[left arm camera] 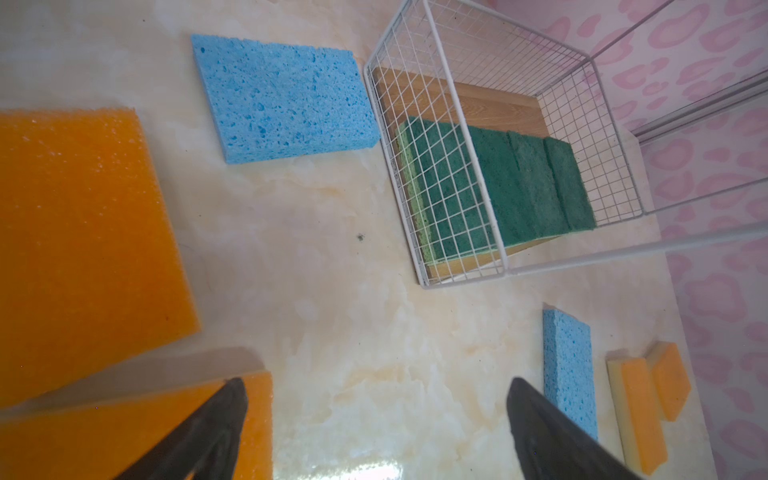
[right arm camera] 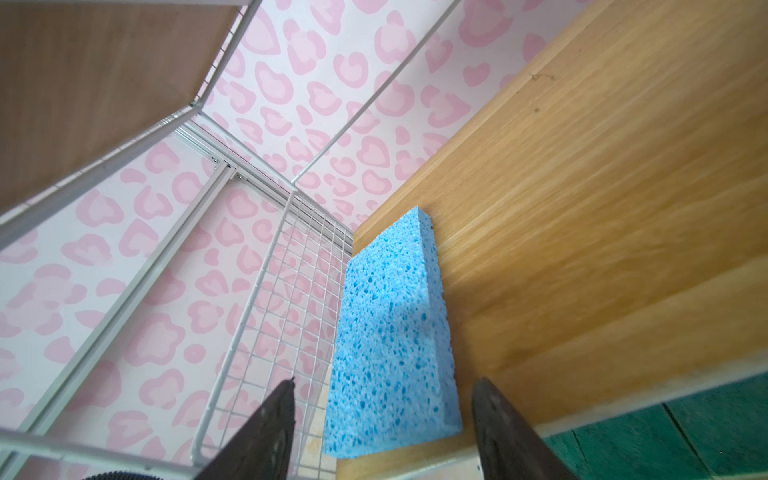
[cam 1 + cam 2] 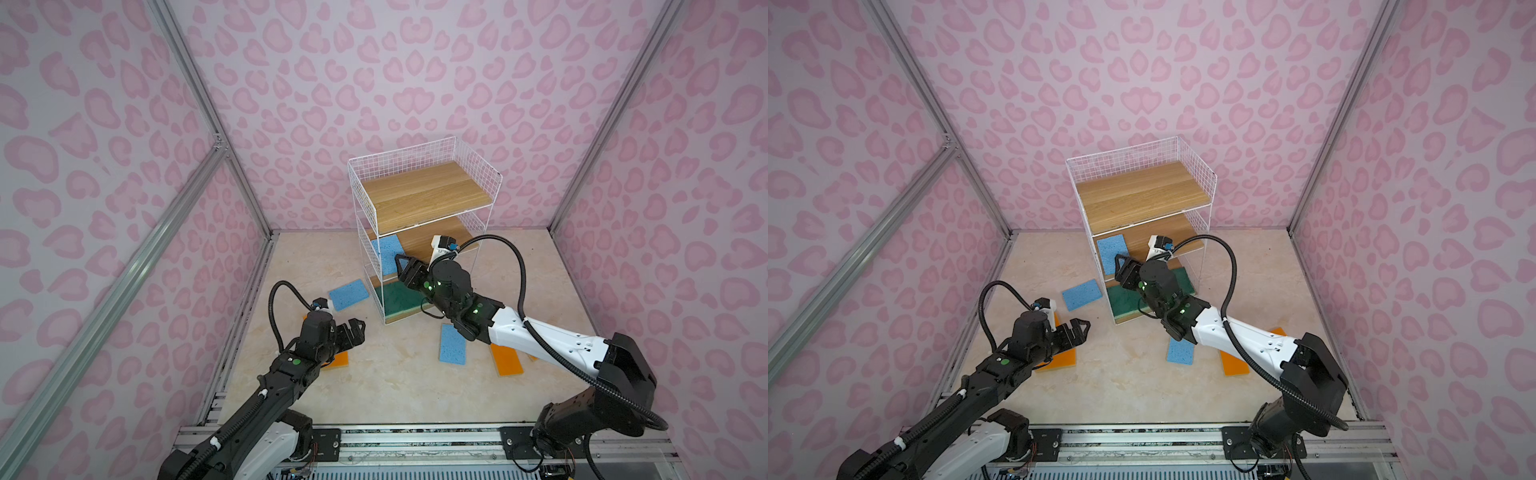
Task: Place and organize the cleaning sponges onto the shelf
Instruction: 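Withdraw the right gripper from the shelf while the left gripper moves toward a blue sponge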
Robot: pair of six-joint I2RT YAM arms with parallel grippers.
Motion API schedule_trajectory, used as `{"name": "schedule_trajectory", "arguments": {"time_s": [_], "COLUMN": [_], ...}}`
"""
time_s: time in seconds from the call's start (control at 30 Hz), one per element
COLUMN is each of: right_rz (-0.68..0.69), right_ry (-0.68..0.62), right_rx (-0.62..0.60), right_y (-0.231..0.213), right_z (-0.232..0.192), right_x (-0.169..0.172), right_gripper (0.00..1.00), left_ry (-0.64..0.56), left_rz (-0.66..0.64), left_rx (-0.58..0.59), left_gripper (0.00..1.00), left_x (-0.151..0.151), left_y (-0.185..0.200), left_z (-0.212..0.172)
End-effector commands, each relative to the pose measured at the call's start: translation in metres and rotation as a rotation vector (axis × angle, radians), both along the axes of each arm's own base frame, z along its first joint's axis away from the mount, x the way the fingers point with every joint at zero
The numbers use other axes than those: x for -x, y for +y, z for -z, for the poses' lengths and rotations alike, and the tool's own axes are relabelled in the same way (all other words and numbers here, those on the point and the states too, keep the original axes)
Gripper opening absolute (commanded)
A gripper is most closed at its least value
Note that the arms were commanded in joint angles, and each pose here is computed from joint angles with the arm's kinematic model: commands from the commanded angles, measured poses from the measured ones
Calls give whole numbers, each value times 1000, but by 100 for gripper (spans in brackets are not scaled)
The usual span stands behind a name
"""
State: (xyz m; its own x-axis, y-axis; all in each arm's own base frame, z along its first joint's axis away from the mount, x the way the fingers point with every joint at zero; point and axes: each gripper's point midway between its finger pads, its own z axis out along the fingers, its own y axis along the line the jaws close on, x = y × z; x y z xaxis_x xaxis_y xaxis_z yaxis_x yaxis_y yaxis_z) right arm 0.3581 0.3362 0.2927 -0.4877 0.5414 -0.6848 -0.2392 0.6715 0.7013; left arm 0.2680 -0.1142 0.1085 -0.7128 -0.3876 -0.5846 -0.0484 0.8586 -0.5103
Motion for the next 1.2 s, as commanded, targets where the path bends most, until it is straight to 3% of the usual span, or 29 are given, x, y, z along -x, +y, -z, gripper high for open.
{"name": "schedule_trajectory", "arguments": {"time_s": [0.0,0.3,0.57,1.17], "right_rz": [2,-49,-83,-4], "right_ry": [-7,-61,-30,81], "right_rx": [66,130,119,103], "right_y": [-7,-33,-77,-169], "right_z": [3,2,28,93], "right_x": [3,26,40,56], "right_gripper": [69,70,70,72], "left_ry": [-9,18,54,129], "left_rz": [-21,-100,-215,-339], "left_rx": [-15,-44,-33,-120], "left_gripper": [99,100,98,87], "left_x": [-3,-11,-26,-67], "left_y": [4,23,50,82], "left_z": [-6,-3,2,16]}}
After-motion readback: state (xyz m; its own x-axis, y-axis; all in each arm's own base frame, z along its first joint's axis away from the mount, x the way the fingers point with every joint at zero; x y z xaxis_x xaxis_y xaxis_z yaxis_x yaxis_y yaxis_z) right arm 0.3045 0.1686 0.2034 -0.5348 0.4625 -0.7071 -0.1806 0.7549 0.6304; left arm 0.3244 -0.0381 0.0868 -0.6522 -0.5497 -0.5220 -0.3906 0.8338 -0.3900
